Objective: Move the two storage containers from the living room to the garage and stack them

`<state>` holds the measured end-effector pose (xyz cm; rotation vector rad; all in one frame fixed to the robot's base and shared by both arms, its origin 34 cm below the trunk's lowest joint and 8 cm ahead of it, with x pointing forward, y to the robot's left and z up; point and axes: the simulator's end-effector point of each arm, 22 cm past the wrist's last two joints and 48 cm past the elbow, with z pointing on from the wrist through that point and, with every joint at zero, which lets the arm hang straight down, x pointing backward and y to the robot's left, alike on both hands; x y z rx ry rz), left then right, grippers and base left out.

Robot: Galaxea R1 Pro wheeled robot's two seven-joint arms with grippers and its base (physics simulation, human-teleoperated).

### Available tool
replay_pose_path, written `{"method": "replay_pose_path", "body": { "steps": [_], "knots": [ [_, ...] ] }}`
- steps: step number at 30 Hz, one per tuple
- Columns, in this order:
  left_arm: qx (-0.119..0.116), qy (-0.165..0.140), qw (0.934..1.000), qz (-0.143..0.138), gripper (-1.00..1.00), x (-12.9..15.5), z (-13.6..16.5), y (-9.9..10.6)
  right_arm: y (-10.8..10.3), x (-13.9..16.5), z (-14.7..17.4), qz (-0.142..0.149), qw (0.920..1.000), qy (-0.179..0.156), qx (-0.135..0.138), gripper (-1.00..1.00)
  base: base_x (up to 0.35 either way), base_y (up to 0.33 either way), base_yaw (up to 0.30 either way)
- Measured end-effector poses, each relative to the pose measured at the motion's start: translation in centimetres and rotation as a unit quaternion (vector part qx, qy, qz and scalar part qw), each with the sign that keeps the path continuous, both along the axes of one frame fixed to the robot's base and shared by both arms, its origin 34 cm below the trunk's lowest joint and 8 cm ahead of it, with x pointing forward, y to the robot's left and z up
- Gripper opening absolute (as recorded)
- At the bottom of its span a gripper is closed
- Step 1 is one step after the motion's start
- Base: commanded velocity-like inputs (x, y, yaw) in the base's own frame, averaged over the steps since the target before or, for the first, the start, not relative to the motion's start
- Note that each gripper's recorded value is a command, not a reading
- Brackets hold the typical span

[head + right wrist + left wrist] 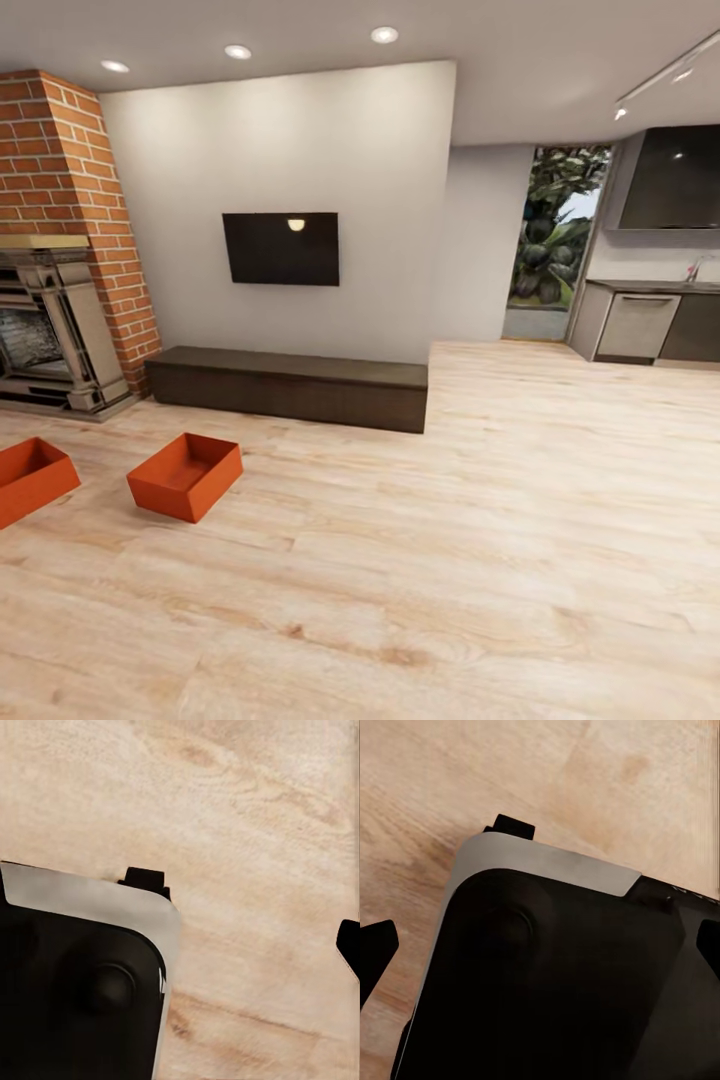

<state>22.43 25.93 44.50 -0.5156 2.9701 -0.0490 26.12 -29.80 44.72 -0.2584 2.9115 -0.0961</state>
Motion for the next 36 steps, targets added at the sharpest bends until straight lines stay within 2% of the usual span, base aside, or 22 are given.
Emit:
{"method": "replay_pose_path", "body": {
  "steps": [13, 36],
  "knots": [
    [0.0, 0.0, 1.0, 0.0, 1.0, 0.0, 0.0, 0.0, 0.11, -0.04, -0.01, 0.006, 1.0, 0.001, 0.0, 1.0, 0.325, 0.0, 0.0],
    [-0.001, 0.0, 1.0, -0.001, 1.0, 0.0, 0.0, -0.11, -0.02, 0.0, 0.0, 0.0, 1.0, 0.0, 0.0, 1.0, 0.325, 0.0, 0.0]
  ]
}}
